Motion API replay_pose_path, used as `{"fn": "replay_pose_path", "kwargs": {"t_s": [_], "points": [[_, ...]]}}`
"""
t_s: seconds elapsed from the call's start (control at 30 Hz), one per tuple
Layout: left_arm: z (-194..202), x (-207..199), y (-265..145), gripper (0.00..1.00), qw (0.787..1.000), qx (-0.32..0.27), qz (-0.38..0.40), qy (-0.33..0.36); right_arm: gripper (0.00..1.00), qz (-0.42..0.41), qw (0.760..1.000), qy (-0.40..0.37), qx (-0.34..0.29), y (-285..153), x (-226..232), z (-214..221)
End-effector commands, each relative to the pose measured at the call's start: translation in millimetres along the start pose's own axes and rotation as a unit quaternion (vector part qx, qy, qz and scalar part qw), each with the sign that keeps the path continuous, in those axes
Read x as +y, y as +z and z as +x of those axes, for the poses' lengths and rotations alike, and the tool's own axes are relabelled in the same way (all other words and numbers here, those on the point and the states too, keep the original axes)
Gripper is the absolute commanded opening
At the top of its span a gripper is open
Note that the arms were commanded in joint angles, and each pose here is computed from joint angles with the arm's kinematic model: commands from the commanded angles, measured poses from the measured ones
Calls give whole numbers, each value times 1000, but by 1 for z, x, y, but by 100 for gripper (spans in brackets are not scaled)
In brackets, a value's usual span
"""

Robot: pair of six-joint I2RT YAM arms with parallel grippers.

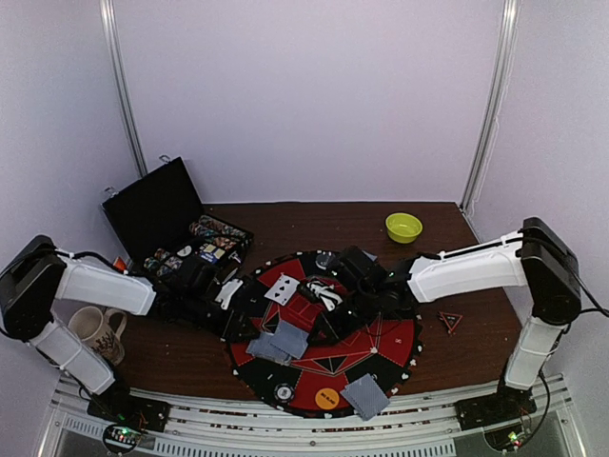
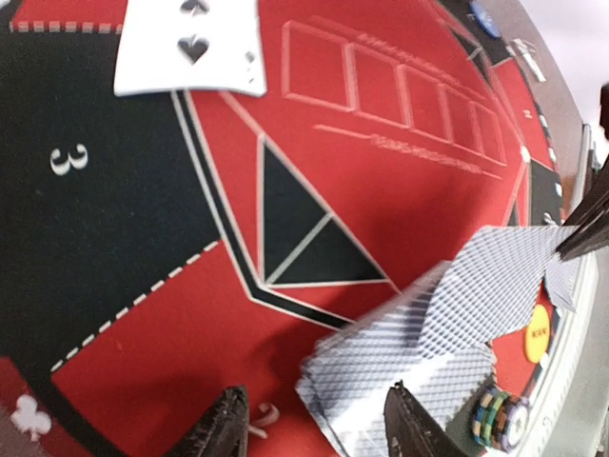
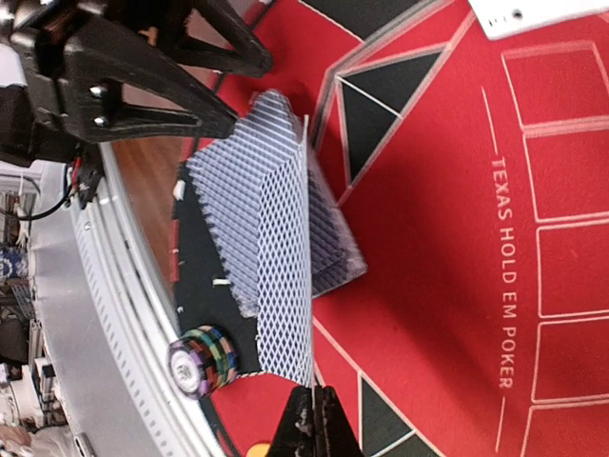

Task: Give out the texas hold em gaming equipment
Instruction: Pick up the poker card from the face-down deck piles, then pass from the right arm to the left

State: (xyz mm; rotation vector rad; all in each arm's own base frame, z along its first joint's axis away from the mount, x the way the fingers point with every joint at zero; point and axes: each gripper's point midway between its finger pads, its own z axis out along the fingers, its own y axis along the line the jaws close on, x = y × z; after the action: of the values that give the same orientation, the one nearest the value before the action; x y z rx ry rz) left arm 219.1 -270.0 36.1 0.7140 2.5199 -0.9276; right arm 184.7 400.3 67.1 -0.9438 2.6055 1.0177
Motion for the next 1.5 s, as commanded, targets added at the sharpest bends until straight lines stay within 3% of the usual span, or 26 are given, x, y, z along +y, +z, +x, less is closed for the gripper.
{"fn": "replay_pose_path", "kwargs": {"t_s": [0.0,0.1,0.2,0.4,0.83,1.1,1.2,1.3,1.47], "points": [[-44,-29,-35,53,994,-72,9,84,0,2,998,-65,-12,-34,20,-15],[-69,-61,-64,62,980,-122,50,146,0,1,995,-102,-11,-50,30,-18],[-72,-94,-81,73,962,-137,115,208,0,-3,987,-157,-10,-67,44,-21],[-63,-124,-94,76,932,-124,190,284,0,-12,970,-242,-24,-97,68,-24],[-63,-135,-92,23,920,-120,232,291,0,-13,960,-277,-40,-104,84,-30],[-54,-148,-90,28,911,-108,260,302,0,-9,958,-283,-51,-106,86,-36],[-53,-149,-88,17,911,-105,261,303,0,-9,957,-285,-54,-107,87,-37],[-54,-153,-87,0,908,-107,264,306,0,-12,956,-287,-58,-108,89,-38],[-62,-154,-94,0,905,-132,241,325,0,-6,956,-286,-62,-111,86,-37]]}}
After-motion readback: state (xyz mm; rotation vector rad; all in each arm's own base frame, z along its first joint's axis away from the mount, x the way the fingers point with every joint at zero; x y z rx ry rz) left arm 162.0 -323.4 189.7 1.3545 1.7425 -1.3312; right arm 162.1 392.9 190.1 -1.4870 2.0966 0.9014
